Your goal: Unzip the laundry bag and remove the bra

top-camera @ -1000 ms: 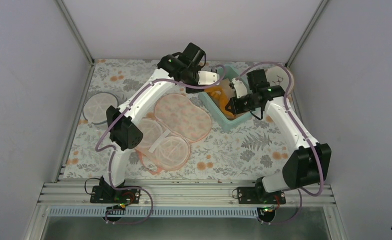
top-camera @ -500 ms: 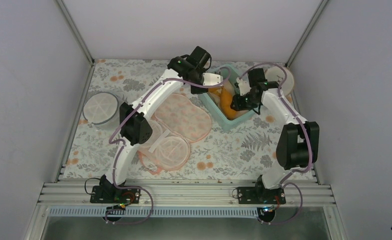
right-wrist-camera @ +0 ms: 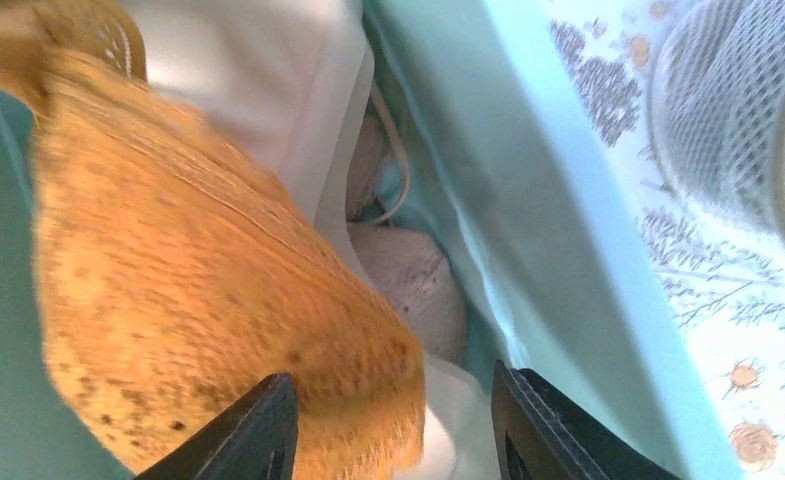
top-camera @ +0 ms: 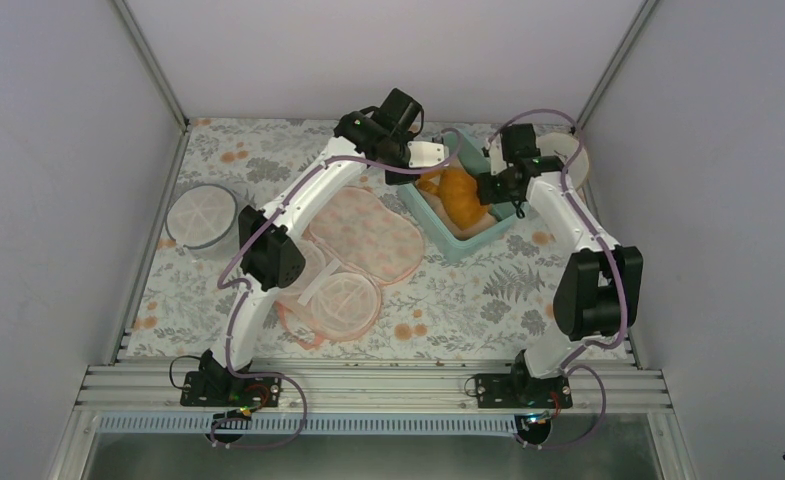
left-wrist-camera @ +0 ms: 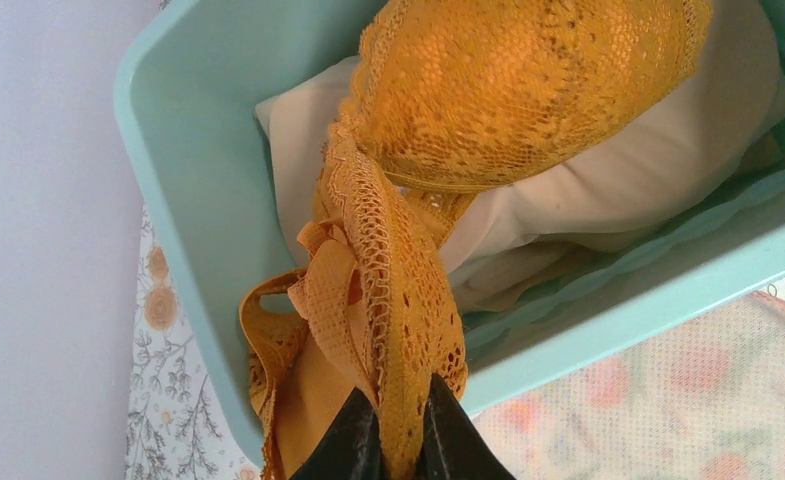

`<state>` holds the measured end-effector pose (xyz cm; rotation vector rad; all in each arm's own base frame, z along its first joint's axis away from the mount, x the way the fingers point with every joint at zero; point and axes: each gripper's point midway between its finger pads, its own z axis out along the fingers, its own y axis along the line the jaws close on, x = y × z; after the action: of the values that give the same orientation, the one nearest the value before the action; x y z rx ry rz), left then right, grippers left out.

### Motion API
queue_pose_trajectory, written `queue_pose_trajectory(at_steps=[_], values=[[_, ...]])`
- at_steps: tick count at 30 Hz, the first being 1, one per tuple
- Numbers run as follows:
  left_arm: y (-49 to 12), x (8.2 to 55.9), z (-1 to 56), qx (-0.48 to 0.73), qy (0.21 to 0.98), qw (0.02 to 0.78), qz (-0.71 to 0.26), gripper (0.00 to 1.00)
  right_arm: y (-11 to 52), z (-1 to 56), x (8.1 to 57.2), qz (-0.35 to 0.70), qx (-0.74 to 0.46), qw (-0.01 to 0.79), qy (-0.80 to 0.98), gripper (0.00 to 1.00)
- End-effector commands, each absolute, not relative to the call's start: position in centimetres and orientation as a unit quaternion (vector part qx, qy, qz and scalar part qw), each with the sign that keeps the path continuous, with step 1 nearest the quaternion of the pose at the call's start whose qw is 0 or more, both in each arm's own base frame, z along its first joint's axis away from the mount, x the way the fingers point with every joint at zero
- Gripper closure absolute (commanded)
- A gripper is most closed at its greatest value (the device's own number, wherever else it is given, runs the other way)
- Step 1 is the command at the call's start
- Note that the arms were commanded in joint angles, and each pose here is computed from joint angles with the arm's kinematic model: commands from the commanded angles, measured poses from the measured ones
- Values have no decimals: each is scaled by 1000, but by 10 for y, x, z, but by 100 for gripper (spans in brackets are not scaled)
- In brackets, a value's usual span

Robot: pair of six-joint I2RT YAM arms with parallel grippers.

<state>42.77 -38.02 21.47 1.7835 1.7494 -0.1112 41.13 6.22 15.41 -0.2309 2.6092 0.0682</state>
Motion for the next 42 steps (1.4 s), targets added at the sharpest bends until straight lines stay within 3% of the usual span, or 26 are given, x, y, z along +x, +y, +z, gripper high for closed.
queue_pose_trajectory(at_steps=[1, 5, 11, 15, 33, 42], values=[[-388, 426, 231, 669, 660, 338, -57, 90, 53, 193, 437, -1, -86, 319, 944, 48], [-389, 424, 233, 669, 659, 338, -63, 90, 86, 230, 438, 62, -182, 391, 900, 46], [-389, 423, 235, 671, 656, 340, -67, 90, 143, 279, 385, 135, -394, 550, 724, 35], [-390, 421, 235, 672, 654, 339, -72, 90, 164, 284, 364, 138, -490, 592, 625, 34], [-393, 415, 236, 679, 645, 338, -93, 90, 181, 238, 428, 181, -564, 562, 577, 36], [-396, 415, 239, 679, 641, 342, -104, 90, 200, 211, 420, 211, -580, 531, 581, 52]])
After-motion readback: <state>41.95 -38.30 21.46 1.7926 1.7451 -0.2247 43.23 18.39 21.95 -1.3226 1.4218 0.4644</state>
